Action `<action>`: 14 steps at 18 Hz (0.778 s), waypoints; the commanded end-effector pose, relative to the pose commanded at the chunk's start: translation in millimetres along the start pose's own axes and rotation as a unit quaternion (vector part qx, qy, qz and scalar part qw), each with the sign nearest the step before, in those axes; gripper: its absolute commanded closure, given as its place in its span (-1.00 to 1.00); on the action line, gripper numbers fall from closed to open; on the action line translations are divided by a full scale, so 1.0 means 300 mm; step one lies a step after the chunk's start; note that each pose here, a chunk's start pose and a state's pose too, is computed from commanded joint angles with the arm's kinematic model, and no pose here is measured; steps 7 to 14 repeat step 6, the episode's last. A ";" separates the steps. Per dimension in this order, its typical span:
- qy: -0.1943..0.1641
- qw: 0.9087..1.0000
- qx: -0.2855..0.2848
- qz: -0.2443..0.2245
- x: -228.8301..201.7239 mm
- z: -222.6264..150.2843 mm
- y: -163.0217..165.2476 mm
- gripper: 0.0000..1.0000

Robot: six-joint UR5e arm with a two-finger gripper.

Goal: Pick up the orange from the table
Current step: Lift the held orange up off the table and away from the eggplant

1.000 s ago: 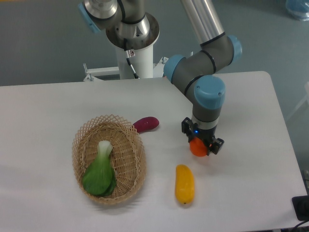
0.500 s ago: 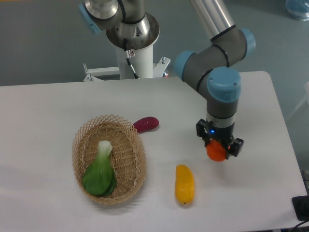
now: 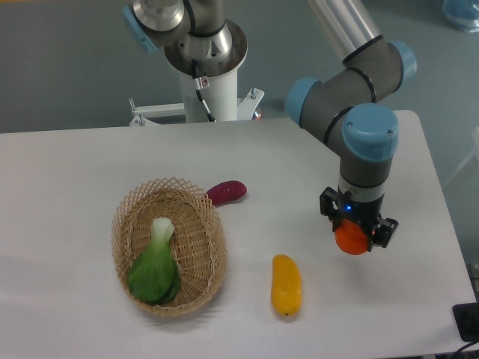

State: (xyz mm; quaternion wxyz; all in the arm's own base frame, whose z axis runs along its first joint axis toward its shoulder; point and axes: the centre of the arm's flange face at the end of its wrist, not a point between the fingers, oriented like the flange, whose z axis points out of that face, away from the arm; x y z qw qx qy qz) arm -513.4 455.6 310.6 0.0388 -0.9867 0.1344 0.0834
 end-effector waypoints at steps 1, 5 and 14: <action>0.000 1.000 0.000 0.000 -0.001 0.003 0.000 -0.46; -0.001 1.000 0.000 -0.002 -0.001 0.003 0.000 -0.46; -0.001 1.000 0.000 -0.002 -0.001 0.003 0.000 -0.46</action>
